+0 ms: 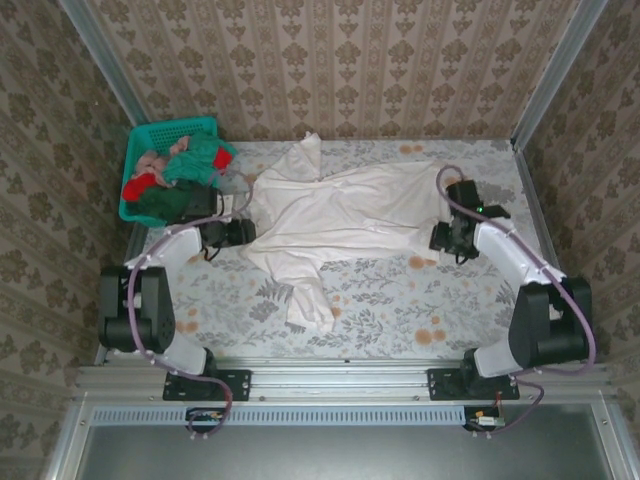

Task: Fold and stack the t-shirts

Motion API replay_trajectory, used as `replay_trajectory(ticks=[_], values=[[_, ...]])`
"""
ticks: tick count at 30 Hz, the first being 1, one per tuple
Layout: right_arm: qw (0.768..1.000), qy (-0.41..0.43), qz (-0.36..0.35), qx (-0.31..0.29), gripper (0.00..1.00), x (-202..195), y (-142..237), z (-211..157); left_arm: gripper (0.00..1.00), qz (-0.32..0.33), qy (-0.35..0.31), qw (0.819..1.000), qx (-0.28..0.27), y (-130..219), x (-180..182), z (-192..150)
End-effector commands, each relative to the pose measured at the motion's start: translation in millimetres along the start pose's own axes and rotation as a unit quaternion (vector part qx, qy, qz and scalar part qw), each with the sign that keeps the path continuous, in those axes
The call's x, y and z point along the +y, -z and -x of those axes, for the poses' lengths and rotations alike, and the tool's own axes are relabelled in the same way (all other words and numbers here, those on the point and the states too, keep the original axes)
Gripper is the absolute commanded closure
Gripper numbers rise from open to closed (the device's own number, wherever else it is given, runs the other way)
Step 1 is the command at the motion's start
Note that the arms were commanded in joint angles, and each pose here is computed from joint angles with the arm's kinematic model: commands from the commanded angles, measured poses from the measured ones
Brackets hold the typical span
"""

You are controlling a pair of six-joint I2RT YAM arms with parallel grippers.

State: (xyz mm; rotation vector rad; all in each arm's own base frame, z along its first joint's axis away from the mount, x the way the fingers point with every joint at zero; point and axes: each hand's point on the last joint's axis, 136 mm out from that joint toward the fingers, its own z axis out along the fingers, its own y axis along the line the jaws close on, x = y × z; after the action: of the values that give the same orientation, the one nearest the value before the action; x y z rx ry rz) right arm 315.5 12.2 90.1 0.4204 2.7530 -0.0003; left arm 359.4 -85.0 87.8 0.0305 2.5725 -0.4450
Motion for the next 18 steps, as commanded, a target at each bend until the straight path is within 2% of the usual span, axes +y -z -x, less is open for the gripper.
replay_trajectory(ticks=[1, 8, 10, 13, 15, 17, 18], values=[[0.999, -0.027, 0.02, 0.022, 0.42, 10.2, -30.5, -6.4, 0.39, -0.012, 0.028, 0.999, -0.044, 26.3, -6.6, 1.2], [0.998, -0.027, 0.001, 0.048, 0.49, 14.4, -60.0, -3.5, 0.37, -0.033, 0.065, 0.997, -0.03, 32.3, -15.6, -46.6], [0.998, -0.027, -0.017, 0.055, 0.55, 9.1, -65.5, -5.7, 0.37, -0.053, 0.063, 0.996, -0.025, 30.9, -29.1, -58.1], [0.998, -0.024, -0.016, 0.062, 0.62, 10.3, -72.6, -7.8, 0.34, -0.081, -0.004, 0.996, -0.029, 38.0, -73.0, -70.8], [0.997, -0.023, -0.032, 0.064, 0.73, 4.9, -74.1, -8.2, 0.31, -0.088, -0.073, 0.993, -0.032, 44.7, -105.8, -82.5], [0.997, -0.021, -0.041, 0.06, 0.86, 1.8, -68.7, -6.6, 0.31, -0.097, -0.1, 0.99, -0.027, 47.4, -122.0, -93.7], [0.997, -0.019, -0.042, 0.055, 0.89, 1.4, -64.0, -5.2, 0.32, -0.104, -0.104, 0.989, -0.02, 47.1, -126.0, -99.5]])
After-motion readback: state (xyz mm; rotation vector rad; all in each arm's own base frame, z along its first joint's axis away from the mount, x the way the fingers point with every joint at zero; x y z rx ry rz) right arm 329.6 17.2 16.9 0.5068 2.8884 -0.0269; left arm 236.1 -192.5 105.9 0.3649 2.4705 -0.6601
